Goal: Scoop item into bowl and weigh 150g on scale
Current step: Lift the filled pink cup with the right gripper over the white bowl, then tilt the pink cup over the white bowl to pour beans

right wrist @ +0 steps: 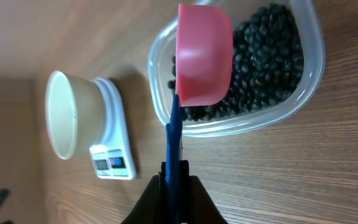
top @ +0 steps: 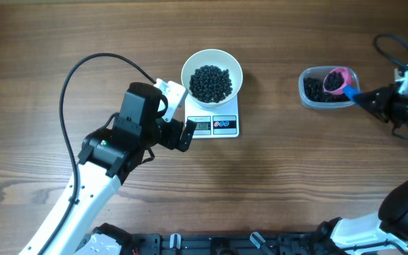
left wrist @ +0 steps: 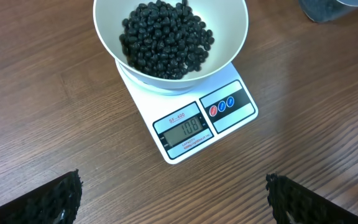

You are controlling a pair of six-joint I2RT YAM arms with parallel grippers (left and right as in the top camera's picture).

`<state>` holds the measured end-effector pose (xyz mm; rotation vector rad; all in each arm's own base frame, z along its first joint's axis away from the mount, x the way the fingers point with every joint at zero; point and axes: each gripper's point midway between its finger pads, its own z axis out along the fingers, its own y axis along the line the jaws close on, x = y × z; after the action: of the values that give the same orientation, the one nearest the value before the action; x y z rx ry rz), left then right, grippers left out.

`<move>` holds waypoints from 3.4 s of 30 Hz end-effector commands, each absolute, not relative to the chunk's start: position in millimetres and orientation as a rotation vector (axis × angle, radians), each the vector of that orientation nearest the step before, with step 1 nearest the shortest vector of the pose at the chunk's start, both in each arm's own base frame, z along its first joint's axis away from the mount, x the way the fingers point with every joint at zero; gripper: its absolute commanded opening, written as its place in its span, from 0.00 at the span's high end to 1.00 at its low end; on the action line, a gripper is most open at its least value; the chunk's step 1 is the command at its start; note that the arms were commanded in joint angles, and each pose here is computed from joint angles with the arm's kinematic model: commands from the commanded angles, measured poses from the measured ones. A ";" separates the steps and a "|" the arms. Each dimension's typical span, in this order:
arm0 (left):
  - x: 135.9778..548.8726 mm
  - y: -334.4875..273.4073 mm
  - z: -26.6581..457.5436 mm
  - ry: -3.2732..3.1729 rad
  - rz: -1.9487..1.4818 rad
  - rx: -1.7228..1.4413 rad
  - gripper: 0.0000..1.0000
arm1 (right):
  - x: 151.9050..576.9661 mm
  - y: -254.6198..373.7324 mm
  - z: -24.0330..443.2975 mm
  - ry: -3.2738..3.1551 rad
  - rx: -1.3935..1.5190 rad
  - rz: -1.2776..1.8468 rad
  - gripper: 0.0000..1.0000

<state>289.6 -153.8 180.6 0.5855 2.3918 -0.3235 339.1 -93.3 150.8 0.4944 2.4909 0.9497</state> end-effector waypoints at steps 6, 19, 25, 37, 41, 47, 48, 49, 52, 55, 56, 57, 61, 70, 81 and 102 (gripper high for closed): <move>293.8 -154.0 186.9 2.370 -0.316 0.600 0.00 | 347.7 -83.6 173.9 2.352 0.512 1.134 0.96; 293.8 -154.0 186.9 2.370 -0.316 0.600 0.00 | 355.4 -67.5 206.5 2.171 0.465 1.352 0.96; 293.8 -154.0 186.9 2.370 -0.316 0.600 0.00 | 359.7 -46.8 218.8 2.129 0.437 1.469 0.96; 293.8 -154.0 186.9 2.370 -0.316 0.600 0.00 | 393.1 62.1 230.9 2.207 0.153 1.604 0.96; 293.8 -154.0 186.9 2.370 -0.316 0.600 0.00 | 398.2 96.6 233.0 2.226 0.044 1.600 0.96; 293.8 -154.0 186.9 2.370 -0.316 0.600 0.00 | 399.9 142.6 216.9 2.315 -0.091 1.462 0.96; 293.8 -154.0 186.9 2.370 -0.316 0.600 0.00 | 400.4 146.0 213.0 2.333 -0.095 1.431 0.96; 293.8 -154.0 186.9 2.370 -0.316 0.600 0.00 | 401.5 150.2 207.6 2.358 -0.098 1.384 0.96; 293.8 -154.0 186.9 2.370 -0.316 0.600 0.00 | 401.7 167.0 191.6 2.417 -0.168 1.226 0.96; 293.8 -154.0 186.9 2.370 -0.316 0.600 0.00 | 398.7 180.7 181.4 2.424 -0.314 1.095 0.96; 293.8 -154.0 186.9 2.370 -0.316 0.600 0.00 | 398.6 185.2 176.7 2.428 -0.365 1.029 0.96; 293.8 -154.0 186.9 2.370 -0.316 0.600 0.00 | 398.4 188.8 173.1 2.433 -0.400 0.976 0.96; 293.8 -154.0 186.9 2.370 -0.316 0.600 0.00 | 395.0 204.0 163.0 2.409 -0.594 0.794 0.96; 293.8 -154.0 186.9 2.370 -0.316 0.600 0.00 | 402.4 198.2 147.6 2.399 -0.741 0.438 0.96; 293.8 -154.0 186.9 2.370 -0.316 0.600 0.00 | 404.8 199.3 150.1 2.383 -0.739 0.439 0.96; 293.8 -154.0 186.9 2.370 -0.316 0.600 0.00 | 388.8 206.1 190.0 2.296 -0.764 0.522 0.96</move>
<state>289.6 -153.8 180.6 0.5859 2.3917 -0.3234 385.8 200.0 175.5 -0.7369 2.3622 0.5049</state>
